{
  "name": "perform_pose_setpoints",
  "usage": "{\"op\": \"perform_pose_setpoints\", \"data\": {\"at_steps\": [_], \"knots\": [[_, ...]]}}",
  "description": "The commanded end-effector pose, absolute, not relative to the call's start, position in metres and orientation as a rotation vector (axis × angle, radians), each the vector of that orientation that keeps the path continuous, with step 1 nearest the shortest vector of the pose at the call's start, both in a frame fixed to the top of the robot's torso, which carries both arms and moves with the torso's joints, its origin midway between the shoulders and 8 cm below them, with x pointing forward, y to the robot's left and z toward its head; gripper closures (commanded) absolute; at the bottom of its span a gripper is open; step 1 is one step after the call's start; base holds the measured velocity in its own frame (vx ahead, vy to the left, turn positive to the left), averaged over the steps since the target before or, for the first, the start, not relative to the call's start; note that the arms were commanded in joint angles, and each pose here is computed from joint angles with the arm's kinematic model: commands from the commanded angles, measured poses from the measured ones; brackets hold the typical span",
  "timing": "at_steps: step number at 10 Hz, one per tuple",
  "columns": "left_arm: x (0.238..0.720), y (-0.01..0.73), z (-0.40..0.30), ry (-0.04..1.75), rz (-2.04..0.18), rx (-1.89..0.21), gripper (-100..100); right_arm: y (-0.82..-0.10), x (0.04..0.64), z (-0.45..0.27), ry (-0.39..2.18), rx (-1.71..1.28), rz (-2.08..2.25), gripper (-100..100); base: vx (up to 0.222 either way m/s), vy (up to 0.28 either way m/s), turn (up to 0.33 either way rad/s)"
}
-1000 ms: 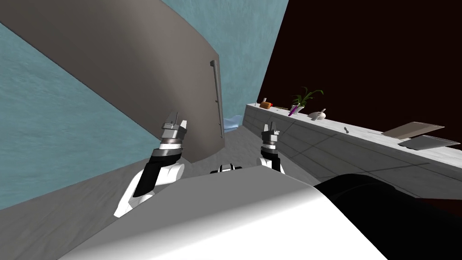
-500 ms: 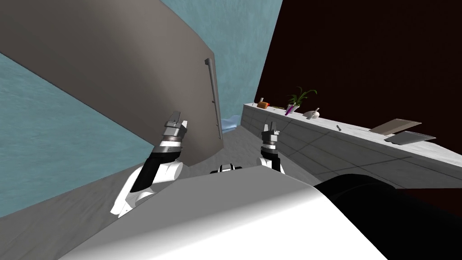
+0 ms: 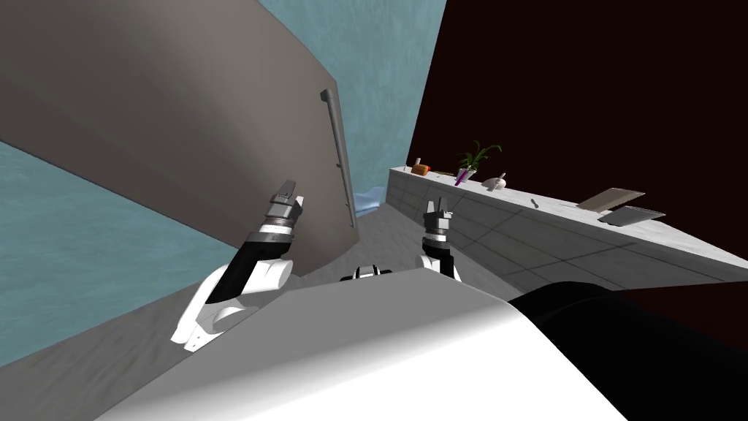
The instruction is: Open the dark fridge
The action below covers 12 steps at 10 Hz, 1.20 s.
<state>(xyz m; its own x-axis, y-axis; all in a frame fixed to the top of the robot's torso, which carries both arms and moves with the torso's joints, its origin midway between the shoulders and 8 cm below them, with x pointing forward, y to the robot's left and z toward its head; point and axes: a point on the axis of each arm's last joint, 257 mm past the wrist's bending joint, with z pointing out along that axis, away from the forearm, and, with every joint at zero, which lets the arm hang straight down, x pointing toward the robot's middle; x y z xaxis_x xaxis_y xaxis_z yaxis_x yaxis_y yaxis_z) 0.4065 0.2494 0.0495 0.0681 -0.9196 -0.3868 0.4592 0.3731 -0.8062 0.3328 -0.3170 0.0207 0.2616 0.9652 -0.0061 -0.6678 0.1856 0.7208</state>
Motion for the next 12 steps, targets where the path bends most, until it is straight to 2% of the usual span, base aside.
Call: {"op": "perform_pose_setpoints", "data": {"at_steps": [1,12], "knots": [[0.416,0.254,0.045,1.079,-1.082,-0.569,-100,-0.317,0.333,0.021,0.529,0.681,1.228,0,0.059,-0.004,-0.150],[0.447,0.284,0.019,1.242,-0.901,-0.653,-100,-0.317,0.333,0.021,0.529,0.681,1.228,0,0.056,0.006,-0.108]]}}
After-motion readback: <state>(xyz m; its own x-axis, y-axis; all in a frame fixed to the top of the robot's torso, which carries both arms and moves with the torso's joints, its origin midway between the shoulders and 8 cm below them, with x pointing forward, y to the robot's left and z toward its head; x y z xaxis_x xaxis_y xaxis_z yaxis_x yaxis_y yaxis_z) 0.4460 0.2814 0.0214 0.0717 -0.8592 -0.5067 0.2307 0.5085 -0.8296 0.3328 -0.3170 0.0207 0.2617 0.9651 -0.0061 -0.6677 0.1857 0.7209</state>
